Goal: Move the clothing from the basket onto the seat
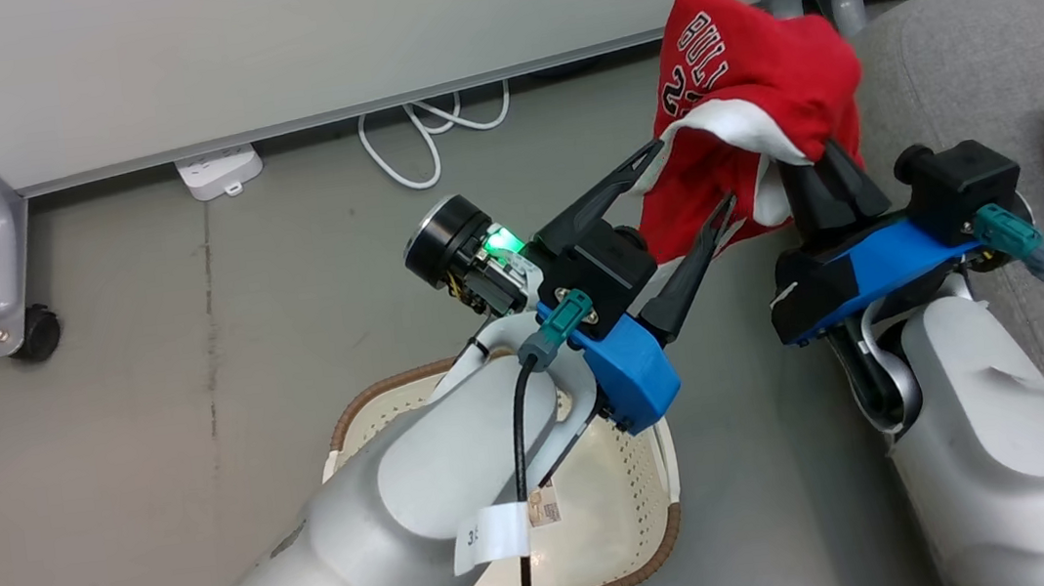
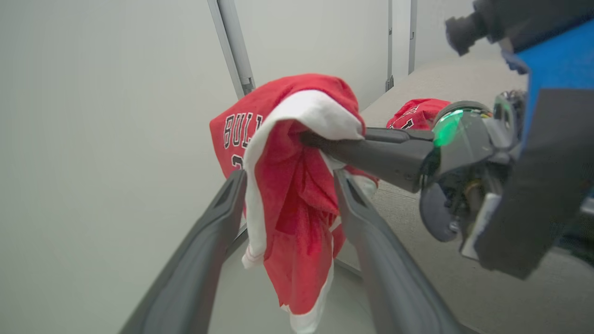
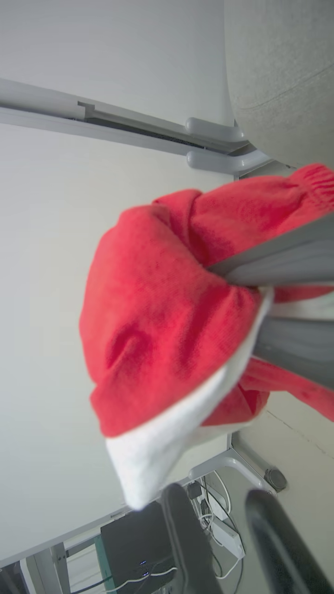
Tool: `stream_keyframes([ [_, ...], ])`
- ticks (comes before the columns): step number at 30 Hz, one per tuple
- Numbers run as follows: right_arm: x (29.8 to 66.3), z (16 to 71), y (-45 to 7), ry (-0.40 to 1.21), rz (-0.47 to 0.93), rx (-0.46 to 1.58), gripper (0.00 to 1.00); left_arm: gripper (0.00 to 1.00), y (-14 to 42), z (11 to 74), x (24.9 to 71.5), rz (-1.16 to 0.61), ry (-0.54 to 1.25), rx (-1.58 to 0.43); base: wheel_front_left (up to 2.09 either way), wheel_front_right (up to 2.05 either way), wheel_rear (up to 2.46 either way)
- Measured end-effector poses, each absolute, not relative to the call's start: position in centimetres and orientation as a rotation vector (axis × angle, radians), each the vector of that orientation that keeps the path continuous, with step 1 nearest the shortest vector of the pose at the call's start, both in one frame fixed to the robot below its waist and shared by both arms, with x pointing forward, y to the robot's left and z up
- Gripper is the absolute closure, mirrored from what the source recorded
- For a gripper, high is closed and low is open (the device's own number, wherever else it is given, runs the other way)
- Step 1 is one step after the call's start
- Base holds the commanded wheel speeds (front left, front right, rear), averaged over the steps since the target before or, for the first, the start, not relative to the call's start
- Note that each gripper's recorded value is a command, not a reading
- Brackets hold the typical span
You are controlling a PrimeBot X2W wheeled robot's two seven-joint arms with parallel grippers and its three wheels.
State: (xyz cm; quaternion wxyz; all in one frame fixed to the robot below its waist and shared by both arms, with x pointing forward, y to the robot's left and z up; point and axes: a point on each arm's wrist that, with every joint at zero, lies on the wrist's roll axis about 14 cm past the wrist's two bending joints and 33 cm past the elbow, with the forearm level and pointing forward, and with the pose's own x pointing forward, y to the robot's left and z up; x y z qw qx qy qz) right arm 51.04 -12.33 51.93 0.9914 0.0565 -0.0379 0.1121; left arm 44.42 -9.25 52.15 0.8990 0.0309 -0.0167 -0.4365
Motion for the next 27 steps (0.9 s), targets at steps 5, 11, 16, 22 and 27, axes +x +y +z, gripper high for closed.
stream_keyframes([
  [5, 51.2, 52.3, -15.1, -0.098, 0.153, 0.099, 1.0, 0.0, -10.1, 51.5, 44.7, -0.923, -0.034, 0.065, 0.0, 0.0, 0.0],
  [11, 50.4, 52.7, -19.5, -0.122, 0.038, 0.078, 1.0, 0.0, -11.8, 50.9, 44.4, -0.977, -0.037, 0.059, 0.0, 0.0, 0.0],
  [16, 48.8, 52.9, -23.6, -0.132, -0.063, 0.049, 1.0, 0.0, -13.8, 50.6, 43.6, -1.045, -0.049, 0.05, 0.0, 0.0, 0.0],
  [22, 46.4, 53.6, -27.9, -0.149, -0.172, 0.016, 1.0, 0.0, -16.5, 50.2, 42.0, -1.141, -0.053, 0.032, 0.0, 0.0, 0.0],
  [27, 43.9, 53.9, -30.9, -0.154, -0.258, -0.004, 1.0, 0.0, -18.7, 49.9, 40.2, -1.23, -0.057, 0.021, 0.0, 0.0, 0.0],
])
